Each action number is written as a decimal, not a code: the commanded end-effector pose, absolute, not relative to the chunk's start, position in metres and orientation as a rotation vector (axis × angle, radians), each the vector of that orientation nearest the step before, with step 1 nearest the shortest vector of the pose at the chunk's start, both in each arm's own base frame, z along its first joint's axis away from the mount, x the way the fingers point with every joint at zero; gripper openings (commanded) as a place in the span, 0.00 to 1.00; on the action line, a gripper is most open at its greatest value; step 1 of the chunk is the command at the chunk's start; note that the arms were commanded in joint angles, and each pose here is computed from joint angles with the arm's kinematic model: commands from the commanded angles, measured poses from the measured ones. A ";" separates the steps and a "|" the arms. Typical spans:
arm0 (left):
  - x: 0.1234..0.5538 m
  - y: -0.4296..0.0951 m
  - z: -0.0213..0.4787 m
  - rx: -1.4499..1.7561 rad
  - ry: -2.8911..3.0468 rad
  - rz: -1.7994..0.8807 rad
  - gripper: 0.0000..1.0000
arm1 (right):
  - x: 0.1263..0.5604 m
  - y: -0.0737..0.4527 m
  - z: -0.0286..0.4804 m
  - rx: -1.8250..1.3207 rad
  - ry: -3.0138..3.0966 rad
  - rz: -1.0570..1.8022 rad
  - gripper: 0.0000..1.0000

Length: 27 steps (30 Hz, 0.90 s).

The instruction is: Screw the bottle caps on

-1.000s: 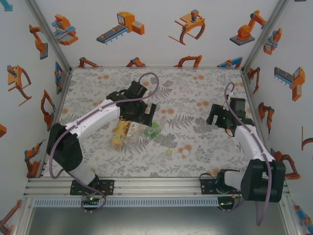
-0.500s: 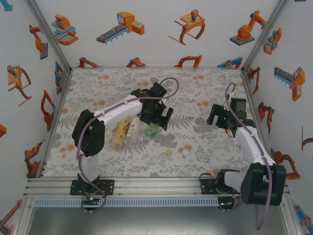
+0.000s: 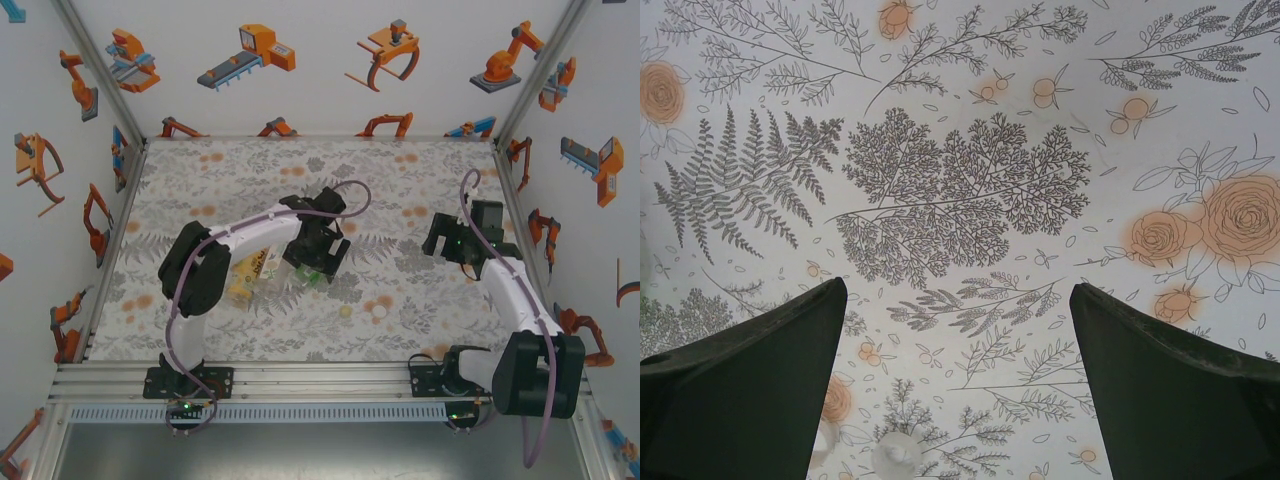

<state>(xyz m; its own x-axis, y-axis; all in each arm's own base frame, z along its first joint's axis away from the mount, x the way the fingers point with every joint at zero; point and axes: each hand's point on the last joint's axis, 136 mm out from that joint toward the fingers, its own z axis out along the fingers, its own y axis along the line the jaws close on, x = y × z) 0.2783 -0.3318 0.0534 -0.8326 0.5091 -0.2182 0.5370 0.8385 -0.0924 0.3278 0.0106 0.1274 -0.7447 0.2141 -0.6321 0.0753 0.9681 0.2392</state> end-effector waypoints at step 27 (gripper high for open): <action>0.264 -0.335 0.017 0.729 2.865 -0.239 0.50 | 0.332 0.016 0.115 0.220 2.421 0.300 0.82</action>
